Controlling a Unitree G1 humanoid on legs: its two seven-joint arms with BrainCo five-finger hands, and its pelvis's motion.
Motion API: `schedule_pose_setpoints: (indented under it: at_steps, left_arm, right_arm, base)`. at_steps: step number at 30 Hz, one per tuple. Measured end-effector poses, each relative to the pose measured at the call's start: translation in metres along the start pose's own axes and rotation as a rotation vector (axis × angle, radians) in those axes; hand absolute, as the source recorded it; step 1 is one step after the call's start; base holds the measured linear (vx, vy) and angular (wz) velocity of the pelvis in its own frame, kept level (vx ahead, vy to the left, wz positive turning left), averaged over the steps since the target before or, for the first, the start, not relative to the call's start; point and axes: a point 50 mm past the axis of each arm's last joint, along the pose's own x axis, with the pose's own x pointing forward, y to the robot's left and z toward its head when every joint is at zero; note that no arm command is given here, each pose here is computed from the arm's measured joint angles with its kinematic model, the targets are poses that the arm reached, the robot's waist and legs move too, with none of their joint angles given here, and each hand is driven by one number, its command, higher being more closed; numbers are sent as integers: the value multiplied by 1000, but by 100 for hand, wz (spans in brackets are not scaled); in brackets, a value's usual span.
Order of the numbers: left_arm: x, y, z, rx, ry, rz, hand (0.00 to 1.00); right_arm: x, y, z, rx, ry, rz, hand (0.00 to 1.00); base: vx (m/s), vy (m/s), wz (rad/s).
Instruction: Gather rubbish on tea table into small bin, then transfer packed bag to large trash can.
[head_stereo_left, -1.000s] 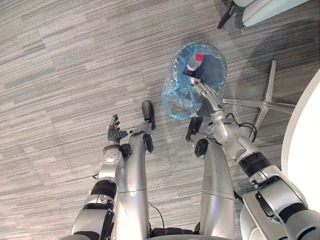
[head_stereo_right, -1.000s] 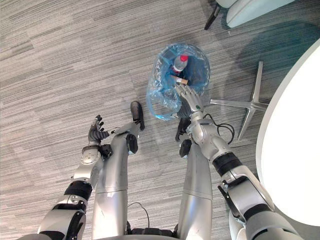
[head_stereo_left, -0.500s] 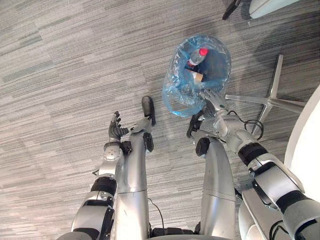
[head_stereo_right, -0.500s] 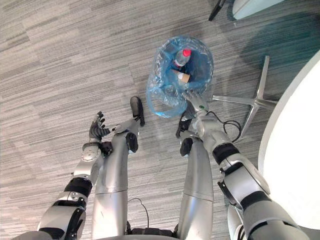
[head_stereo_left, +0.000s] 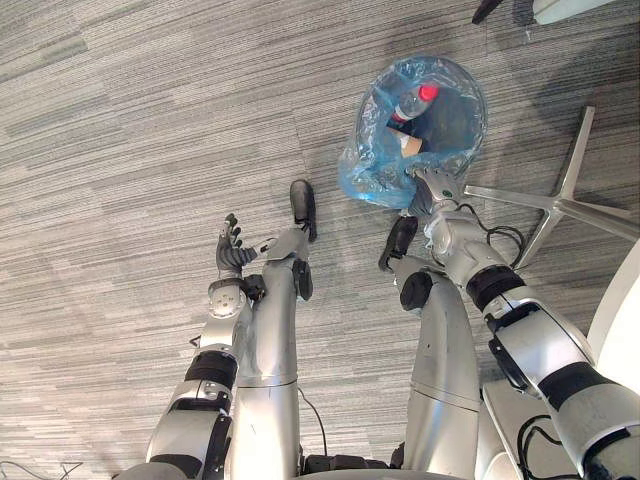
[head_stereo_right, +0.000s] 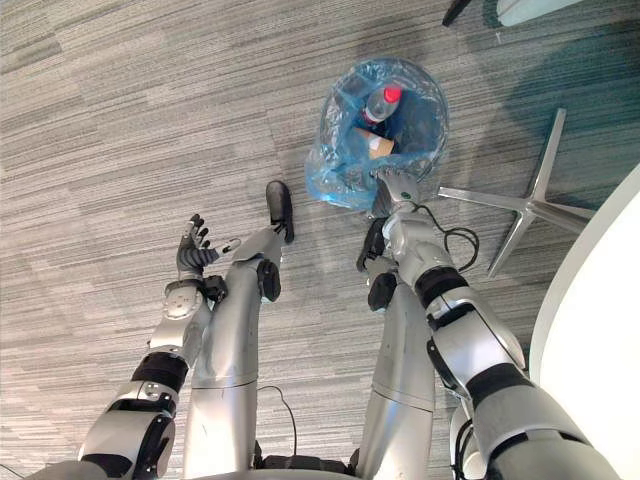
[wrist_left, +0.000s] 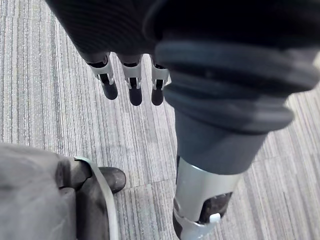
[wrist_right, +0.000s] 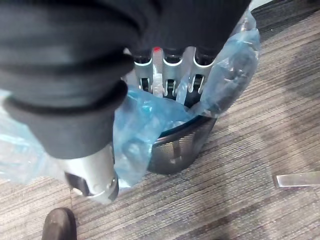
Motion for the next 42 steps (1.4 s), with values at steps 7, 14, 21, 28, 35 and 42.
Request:
schedule_pose_setpoints:
  at_steps: [7, 14, 21, 28, 35, 42]
  left_arm:
    - [-1, -2, 0, -9, 0, 10, 0]
    - [-1, -2, 0, -9, 0, 12, 0]
    - [-1, -4, -2, -7, 21, 13, 0]
    - [-12, -4, -20, 18, 85, 11, 0]
    - [-48, 5, -68, 74, 242, -11, 0]
    - [-97, 25, -115, 153, 426, -16, 0]
  right_arm:
    - [1, -3, 4, 80, 10, -28, 100]
    - [1, -13, 16, 165, -36, -79, 100]
    - [-16, -8, 19, 321, -58, -134, 100]
    - [-53, 2, 40, 582, -115, -176, 100]
    - [-108, 19, 42, 744, -126, -170, 100]
    - [-153, 41, 36, 849, -71, -75, 100]
  base:
    - [-32, -12, 3]
    - [-41, -2, -1]
    - [-65, -8, -3]
    - [-65, -40, -9]
    - [-8, -49, -13]
    - [156, -23, -15]
